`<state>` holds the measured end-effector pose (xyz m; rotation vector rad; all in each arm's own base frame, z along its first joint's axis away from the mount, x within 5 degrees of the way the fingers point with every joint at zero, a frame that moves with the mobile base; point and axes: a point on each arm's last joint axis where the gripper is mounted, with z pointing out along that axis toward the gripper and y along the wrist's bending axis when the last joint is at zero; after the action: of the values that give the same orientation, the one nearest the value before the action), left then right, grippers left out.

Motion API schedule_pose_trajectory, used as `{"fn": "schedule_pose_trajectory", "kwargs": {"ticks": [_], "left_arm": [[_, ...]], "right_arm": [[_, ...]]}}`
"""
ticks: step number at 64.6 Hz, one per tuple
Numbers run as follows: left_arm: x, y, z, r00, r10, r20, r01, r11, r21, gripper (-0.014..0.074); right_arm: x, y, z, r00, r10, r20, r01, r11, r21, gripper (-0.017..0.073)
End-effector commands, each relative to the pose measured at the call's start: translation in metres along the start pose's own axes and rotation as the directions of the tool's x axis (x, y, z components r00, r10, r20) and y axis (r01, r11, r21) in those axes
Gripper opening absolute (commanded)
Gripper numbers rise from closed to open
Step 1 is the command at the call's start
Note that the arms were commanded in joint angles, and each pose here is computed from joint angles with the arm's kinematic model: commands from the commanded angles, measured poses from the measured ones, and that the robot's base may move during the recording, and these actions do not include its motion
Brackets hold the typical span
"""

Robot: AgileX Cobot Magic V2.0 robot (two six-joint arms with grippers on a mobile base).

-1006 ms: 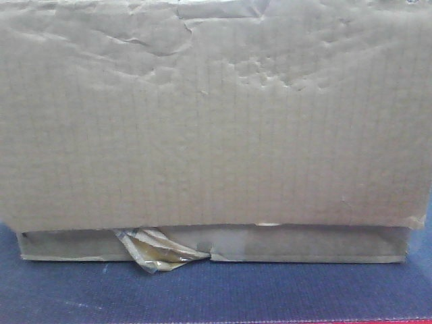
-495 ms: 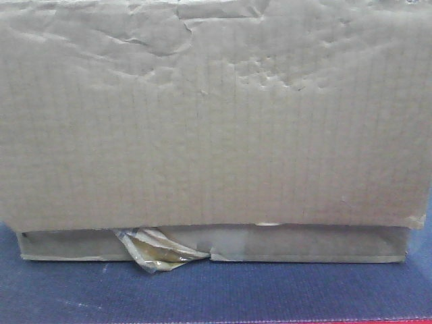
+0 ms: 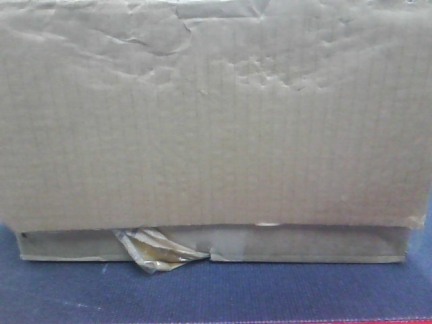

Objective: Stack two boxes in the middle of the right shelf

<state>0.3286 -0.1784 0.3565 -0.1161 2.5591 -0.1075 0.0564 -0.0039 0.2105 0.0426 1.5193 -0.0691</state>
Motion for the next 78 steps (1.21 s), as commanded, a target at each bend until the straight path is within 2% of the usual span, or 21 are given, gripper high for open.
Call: {"fn": "schedule_pose_trajectory", "kwargs": {"ticks": [1,12,18,26,35,44,55,64,70,78], "left_arm": [[-0.001,-0.001,-0.001,1.0,-0.011,0.022,0.01,1.0,0.022,-0.0111],[-0.001,0.001,0.0,1.0,-0.005,0.02,0.005,1.0,0.018,-0.009],[-0.001,0.001,0.0,1.0,-0.003,0.02,0.003,1.0,0.018,0.0009],[-0.001,0.001,0.0,1.0,-0.003,0.022,0.003,1.0,0.019,0.0196],[-0.002,0.0,0.0,1.0,-0.005,0.029,0.004,1.0,0.027,0.029],[-0.007,-0.003,-0.013,0.999,-0.031,0.031,0.029,0.997,0.069,0.0298],[-0.016,0.002,-0.048,0.997,-0.013,0.077,0.006,0.996,0.09,0.0298],[-0.021,0.02,-0.082,0.988,0.014,0.153,-0.017,1.0,0.017,0.0298],[-0.025,0.03,-0.09,0.975,0.05,0.217,-0.038,0.998,-0.059,0.0298],[-0.026,0.038,-0.083,0.983,0.035,0.179,-0.026,0.998,-0.051,0.0298]], "right_arm": [[-0.001,0.0,0.0,1.0,-0.004,0.021,0.004,1.0,0.005,-0.016],[-0.001,0.0,0.0,1.0,-0.004,0.021,0.004,1.0,0.005,-0.016],[-0.001,0.0,0.0,1.0,-0.004,0.021,0.004,1.0,0.005,-0.016],[-0.001,0.0,0.0,1.0,-0.004,0.021,0.004,1.0,0.005,-0.016],[-0.001,0.0,0.0,1.0,-0.004,0.021,0.004,1.0,0.005,-0.016],[-0.001,0.0,0.0,1.0,-0.004,0.021,0.004,1.0,0.005,-0.016],[-0.001,0.0,0.0,1.0,-0.004,0.021,0.004,1.0,0.005,-0.016],[-0.001,0.0,0.0,1.0,-0.004,0.021,0.004,1.0,0.005,-0.016],[-0.001,0.0,0.0,1.0,-0.004,0.021,0.004,1.0,0.005,-0.016],[-0.001,0.0,0.0,1.0,-0.004,0.021,0.004,1.0,0.005,-0.016]]}}
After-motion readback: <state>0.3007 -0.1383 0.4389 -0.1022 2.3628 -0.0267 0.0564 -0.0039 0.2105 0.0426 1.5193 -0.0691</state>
